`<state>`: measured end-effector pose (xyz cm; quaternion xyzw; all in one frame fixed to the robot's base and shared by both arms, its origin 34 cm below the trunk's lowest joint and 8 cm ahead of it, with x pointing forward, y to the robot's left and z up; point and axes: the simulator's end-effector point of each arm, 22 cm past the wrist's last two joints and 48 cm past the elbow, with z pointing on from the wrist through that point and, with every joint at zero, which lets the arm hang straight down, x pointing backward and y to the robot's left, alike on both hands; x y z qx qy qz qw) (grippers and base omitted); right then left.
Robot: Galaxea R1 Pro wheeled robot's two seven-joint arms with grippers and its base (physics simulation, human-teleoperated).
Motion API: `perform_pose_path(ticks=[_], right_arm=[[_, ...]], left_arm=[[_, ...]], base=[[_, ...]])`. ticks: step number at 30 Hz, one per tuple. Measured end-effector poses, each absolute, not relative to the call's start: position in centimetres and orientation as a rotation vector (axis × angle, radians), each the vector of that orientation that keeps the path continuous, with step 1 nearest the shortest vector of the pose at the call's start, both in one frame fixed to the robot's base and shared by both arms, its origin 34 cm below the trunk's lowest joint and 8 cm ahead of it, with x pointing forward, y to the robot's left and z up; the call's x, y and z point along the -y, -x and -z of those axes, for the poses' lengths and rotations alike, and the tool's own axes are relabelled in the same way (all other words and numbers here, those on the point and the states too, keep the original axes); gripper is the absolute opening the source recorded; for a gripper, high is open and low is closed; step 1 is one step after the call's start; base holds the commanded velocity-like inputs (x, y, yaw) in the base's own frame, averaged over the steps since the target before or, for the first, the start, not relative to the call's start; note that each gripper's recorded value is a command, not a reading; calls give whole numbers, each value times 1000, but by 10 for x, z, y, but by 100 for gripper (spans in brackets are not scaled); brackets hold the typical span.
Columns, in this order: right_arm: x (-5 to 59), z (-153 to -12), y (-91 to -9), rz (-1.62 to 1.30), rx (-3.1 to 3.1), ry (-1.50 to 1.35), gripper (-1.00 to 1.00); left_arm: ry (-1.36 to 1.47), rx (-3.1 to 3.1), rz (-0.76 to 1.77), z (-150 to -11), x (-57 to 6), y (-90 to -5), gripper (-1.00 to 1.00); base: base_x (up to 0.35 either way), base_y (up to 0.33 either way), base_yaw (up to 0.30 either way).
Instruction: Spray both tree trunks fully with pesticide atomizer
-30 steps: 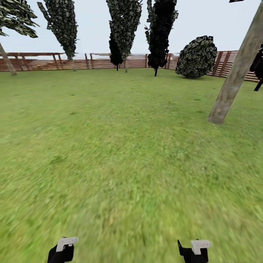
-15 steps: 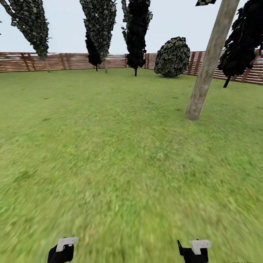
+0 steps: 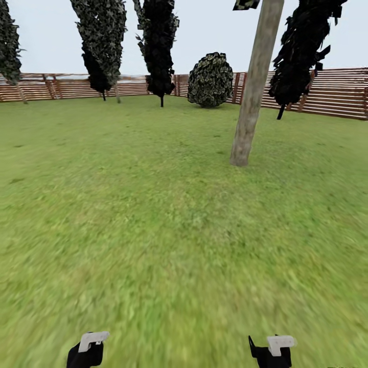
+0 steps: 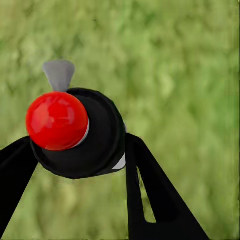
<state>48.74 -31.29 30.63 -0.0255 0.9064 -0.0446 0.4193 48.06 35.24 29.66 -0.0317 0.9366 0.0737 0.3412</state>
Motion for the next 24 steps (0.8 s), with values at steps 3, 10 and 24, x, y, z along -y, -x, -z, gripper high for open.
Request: perform_pose_path(ticks=[3,10,24], right_arm=[[313,-306,-487,112,-2273,64,100],[313,-306,-487,112,-2273,64,100],[312,-306,-488,111,-2272,64,100]], left_arm=[[82,-2436,-191,-297,-352,-481,-100],[83,-2436,-192,-297,-353,-481,-100],[91,-2435,-194,-297,-355,-480,-100]], base=[[241,-189,-300],[243,-187,-300],[317,-40,-220]])
